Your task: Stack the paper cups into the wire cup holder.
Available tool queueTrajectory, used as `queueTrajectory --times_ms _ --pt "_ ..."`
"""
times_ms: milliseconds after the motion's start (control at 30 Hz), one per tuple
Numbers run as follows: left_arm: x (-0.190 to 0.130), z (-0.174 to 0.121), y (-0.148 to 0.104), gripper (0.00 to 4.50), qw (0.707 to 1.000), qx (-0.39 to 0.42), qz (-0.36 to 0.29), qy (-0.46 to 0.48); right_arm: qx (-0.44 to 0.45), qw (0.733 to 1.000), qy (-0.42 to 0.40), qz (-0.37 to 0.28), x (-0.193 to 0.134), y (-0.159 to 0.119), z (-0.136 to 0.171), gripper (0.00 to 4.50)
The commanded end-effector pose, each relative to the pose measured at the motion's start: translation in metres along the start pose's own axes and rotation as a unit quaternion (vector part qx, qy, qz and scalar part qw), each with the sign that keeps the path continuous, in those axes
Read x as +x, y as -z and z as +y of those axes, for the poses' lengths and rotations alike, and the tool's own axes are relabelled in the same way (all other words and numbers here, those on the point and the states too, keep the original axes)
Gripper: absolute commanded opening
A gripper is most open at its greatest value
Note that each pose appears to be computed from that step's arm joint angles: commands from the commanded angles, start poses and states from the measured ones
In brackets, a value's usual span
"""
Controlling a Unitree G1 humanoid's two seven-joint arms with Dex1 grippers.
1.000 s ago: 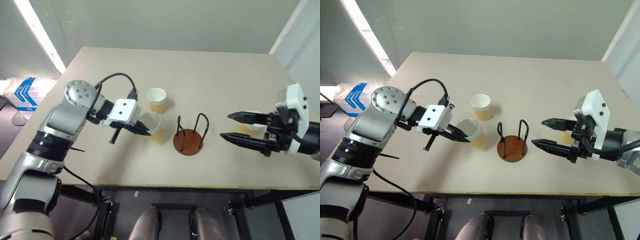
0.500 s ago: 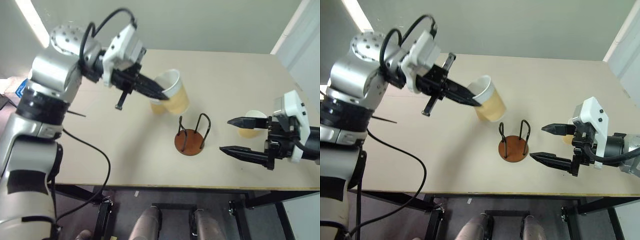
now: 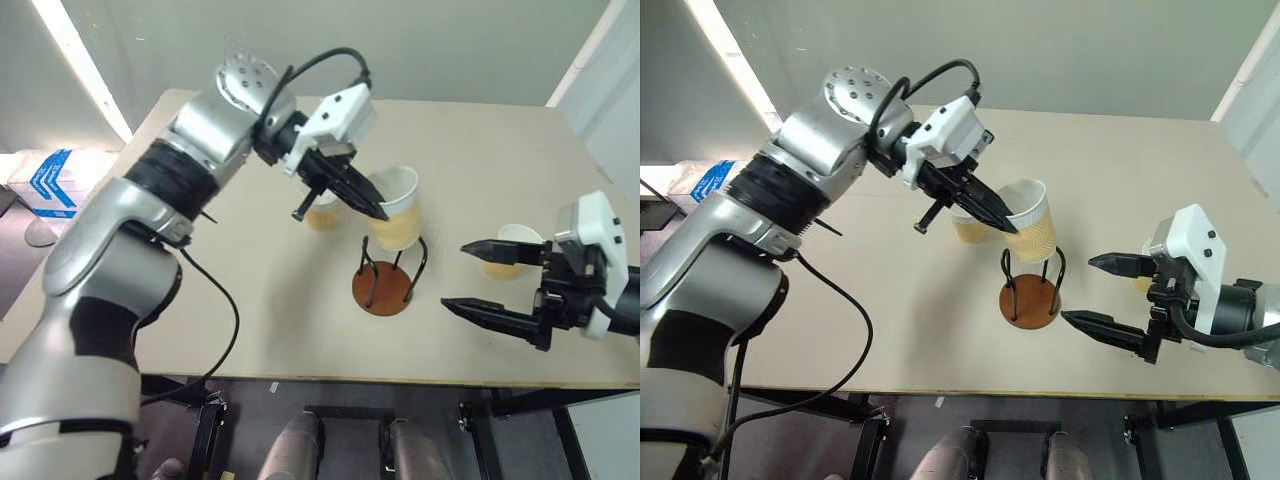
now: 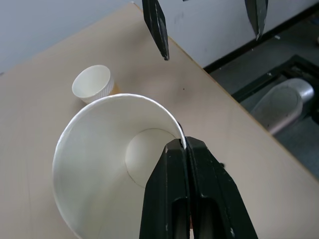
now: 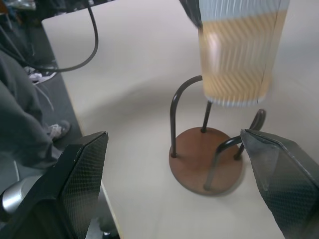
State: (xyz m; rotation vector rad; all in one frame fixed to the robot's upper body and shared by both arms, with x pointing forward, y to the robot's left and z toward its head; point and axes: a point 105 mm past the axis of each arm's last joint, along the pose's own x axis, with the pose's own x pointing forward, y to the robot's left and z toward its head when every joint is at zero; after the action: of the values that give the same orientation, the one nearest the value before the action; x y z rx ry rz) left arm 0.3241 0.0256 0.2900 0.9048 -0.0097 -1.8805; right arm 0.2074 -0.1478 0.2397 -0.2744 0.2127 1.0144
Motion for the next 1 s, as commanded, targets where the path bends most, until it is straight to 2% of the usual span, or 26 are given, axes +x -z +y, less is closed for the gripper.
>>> queueTrajectory --times_ms 33,533,1000 --pt "0.002 0.0 -0.012 0.0 0.999 0.037 0.0 0.021 -0.022 0.999 0.017 -0.019 -0.004 -0.011 0.002 4.48" --pt "0.021 -0.021 0.003 0.0 0.993 0.069 0.038 0.086 -0.083 0.986 0.142 -0.004 -0.029 -0.023 -0.05 4.48" --pt "0.019 -0.019 0.007 0.0 0.992 0.081 0.053 0.081 -0.089 0.986 0.138 0.0 -0.029 -0.02 -0.053 4.48"
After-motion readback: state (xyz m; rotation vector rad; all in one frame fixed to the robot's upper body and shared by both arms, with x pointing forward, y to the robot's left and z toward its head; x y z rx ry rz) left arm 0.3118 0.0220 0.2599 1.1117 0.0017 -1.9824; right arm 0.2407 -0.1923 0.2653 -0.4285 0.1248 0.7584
